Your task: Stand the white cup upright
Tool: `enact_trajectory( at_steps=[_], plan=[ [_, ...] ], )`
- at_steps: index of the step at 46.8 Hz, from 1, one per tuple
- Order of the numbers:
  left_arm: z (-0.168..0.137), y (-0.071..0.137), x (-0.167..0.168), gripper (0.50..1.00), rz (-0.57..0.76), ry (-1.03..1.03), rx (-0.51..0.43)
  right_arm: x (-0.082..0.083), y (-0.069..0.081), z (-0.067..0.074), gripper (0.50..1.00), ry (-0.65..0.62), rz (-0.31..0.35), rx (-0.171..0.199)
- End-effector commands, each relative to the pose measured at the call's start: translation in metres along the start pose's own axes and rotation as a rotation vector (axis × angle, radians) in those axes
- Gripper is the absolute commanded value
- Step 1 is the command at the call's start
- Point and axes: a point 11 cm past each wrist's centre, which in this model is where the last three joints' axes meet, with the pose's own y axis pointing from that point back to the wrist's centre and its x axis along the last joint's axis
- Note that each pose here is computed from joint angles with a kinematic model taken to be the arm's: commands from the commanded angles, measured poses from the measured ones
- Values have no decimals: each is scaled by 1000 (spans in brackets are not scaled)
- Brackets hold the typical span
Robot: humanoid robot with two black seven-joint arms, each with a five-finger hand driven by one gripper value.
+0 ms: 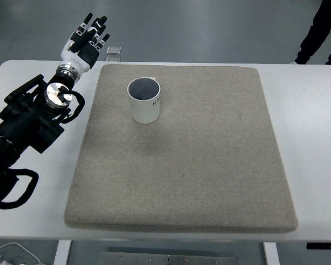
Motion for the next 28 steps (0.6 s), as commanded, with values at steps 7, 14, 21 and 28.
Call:
enact_trajectory(
  at_steps=[7, 14, 21, 28],
  plan=[
    [-6, -1, -1, 994, 19, 73, 51, 0, 0, 0, 930, -3, 0, 0],
    [-11, 0, 0, 994, 28, 124, 83, 0, 0, 0, 930, -4, -2, 0],
    [-19, 4, 7, 994, 49, 205, 91, 0, 0, 0, 930, -5, -4, 0],
    [-23, 5, 11, 994, 56, 219, 93, 0, 0, 0, 930, -5, -4, 0]
  ],
)
